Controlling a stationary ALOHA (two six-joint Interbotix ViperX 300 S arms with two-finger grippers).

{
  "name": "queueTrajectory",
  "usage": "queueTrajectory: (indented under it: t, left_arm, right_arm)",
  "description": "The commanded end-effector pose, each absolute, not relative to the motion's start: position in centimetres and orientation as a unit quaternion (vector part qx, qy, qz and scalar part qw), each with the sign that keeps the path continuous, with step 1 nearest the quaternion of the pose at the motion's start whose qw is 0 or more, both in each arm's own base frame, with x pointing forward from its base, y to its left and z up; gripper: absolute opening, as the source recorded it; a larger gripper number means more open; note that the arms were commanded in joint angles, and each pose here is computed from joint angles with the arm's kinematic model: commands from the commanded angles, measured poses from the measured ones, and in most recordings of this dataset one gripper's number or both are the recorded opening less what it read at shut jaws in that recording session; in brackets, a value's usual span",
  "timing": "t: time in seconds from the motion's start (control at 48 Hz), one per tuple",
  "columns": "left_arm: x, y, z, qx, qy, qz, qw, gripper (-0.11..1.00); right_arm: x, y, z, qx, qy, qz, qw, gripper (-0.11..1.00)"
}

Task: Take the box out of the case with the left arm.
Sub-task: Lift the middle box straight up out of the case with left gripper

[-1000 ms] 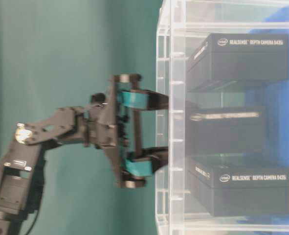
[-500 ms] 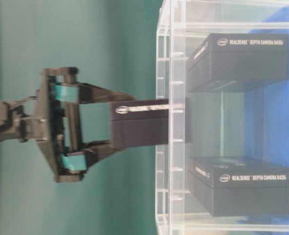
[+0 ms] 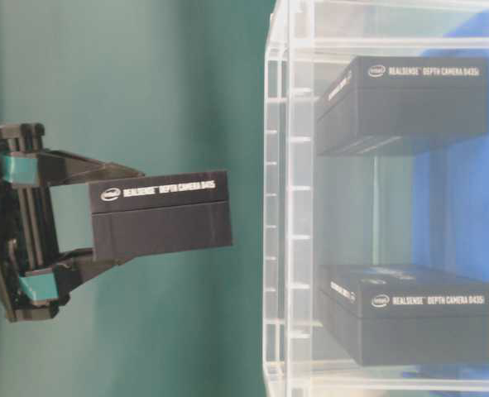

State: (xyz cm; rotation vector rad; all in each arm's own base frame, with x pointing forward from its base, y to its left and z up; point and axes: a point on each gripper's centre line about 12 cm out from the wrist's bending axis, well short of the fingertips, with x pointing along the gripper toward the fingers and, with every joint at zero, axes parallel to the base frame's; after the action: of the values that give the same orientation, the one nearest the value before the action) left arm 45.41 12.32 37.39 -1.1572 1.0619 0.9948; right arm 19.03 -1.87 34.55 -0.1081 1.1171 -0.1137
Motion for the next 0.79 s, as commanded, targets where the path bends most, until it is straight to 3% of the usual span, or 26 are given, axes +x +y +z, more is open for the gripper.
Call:
queueTrajectory:
  t: [0.0,0.771]
  left_arm:
    - [44.04,11.63,40.93,-0.506,0.43,0.412,0.624,0.55]
    - [43.63,11.73,40.7,-0.501,0.442,0.417,0.616,0.55]
  right_arm:
    - [19.1,-1.9,35.24,-0.052,0.52,-0.055,0.851,0.0]
    - [19.12,-1.9,35.24,-0.051,0.519,-0.056,0.851,0.0]
